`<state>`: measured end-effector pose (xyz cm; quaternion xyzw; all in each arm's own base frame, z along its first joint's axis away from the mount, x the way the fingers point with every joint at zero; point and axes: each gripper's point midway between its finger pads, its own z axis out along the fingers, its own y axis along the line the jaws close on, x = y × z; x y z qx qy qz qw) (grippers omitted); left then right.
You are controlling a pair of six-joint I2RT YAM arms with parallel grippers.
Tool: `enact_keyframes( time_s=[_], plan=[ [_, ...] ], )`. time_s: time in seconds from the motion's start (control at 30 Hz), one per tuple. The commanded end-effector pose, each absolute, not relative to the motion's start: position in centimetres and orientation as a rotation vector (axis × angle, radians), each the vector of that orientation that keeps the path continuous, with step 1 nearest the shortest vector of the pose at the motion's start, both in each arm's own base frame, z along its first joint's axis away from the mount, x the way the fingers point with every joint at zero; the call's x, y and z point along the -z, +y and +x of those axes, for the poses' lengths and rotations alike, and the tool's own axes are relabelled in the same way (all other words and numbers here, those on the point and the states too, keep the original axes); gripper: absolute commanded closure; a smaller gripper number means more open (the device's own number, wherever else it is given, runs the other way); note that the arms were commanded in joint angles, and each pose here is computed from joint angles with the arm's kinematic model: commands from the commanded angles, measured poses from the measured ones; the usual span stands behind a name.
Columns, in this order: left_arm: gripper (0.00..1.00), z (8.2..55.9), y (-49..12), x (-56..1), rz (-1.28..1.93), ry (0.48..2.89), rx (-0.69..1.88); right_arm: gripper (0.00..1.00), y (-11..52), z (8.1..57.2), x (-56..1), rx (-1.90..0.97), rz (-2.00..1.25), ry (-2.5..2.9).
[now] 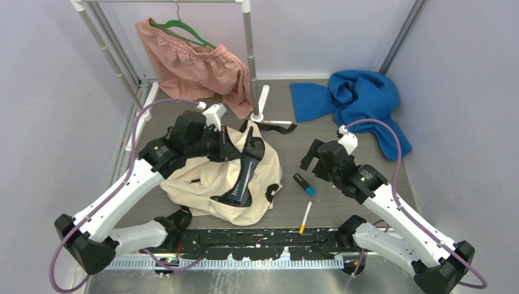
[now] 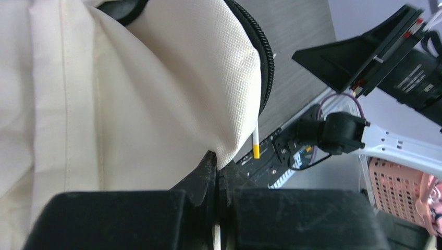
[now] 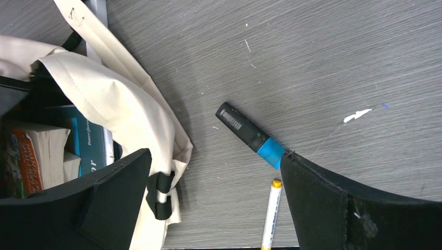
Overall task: Pack the student bag
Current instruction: Place the book in the student bag.
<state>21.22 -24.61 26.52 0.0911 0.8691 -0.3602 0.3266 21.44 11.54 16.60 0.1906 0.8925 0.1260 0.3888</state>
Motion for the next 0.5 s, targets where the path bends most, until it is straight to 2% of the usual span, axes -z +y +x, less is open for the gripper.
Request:
enact_keyframes(
  time_s=[0.0,0.47],
  plan=[
    [1.00,20.6,-27.6,-28.3,0.342,2.195,1.155,0.01,12.3,22.2,-17.8,-0.402,0.487,2.246],
    [1.00,20.1,-27.0,-23.2,0.500,2.371,1.001,0.01,14.6,23.7,-17.2,-0.482,0.454,2.280]
  ],
)
